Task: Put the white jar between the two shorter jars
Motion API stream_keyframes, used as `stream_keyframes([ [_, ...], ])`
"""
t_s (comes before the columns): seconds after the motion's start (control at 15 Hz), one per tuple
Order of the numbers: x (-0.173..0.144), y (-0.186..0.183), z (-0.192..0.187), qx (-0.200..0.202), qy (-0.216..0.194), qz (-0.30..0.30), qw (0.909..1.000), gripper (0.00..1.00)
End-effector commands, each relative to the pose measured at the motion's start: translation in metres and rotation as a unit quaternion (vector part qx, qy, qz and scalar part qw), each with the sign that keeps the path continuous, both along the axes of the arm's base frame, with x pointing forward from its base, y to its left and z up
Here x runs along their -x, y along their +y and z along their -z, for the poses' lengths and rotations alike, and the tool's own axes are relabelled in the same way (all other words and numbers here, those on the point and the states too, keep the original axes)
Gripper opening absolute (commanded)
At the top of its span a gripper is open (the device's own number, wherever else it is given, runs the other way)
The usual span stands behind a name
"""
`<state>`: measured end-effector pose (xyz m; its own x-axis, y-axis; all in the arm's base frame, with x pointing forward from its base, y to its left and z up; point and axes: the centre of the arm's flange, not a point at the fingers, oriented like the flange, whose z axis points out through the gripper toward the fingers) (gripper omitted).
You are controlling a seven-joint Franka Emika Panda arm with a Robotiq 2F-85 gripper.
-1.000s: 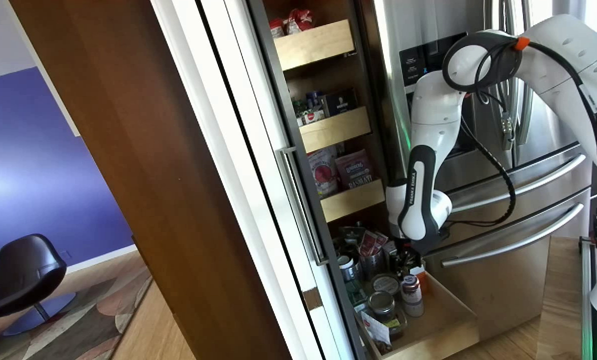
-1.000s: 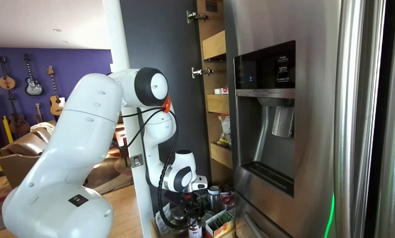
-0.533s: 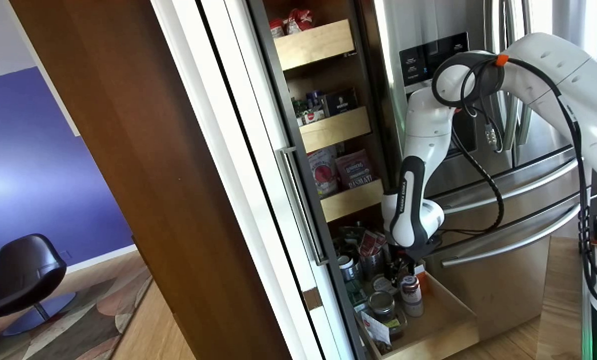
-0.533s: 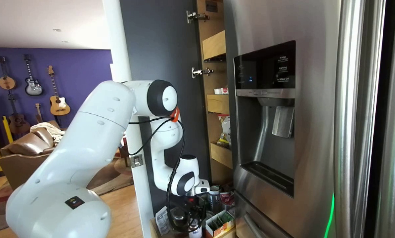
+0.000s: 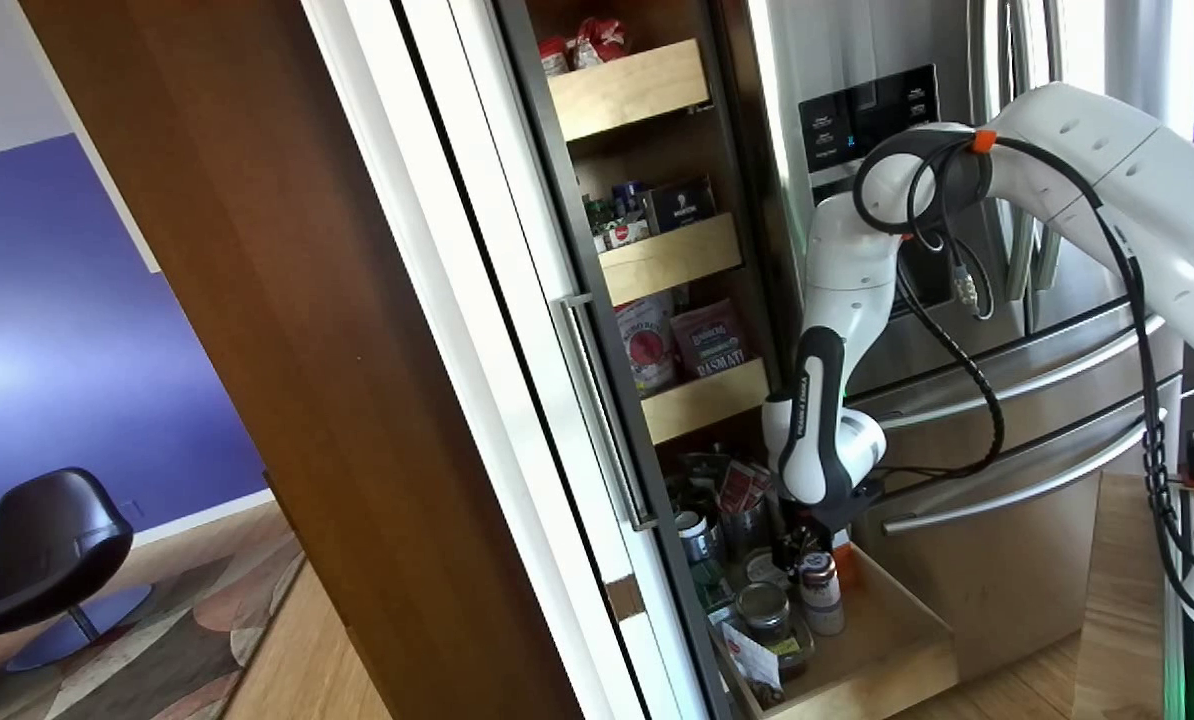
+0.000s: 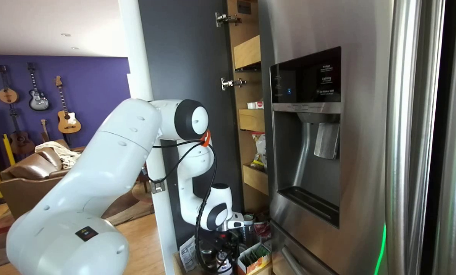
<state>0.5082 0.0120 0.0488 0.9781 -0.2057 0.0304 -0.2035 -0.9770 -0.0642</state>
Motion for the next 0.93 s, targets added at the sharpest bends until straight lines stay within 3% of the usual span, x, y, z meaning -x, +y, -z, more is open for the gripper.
stream_keyframes([
  [0.0,-0.004,-0.002,0.013,0.004,0.016,-0.001,0.9999,1.0],
  [0.07,-0.004,-0.002,0.014,0.005,0.018,-0.001,0.9998,1.0],
  [0.2,-0.004,-0.003,0.017,0.002,0.026,0.0,0.9997,0.74],
  [0.4,-0.004,-0.002,0.018,-0.004,0.044,-0.003,0.999,0.5],
  [0.67,-0.004,0.004,0.01,-0.017,0.042,-0.013,0.9989,0.49],
  [0.87,-0.004,0.016,0.004,-0.038,0.018,-0.024,0.9988,0.49],
])
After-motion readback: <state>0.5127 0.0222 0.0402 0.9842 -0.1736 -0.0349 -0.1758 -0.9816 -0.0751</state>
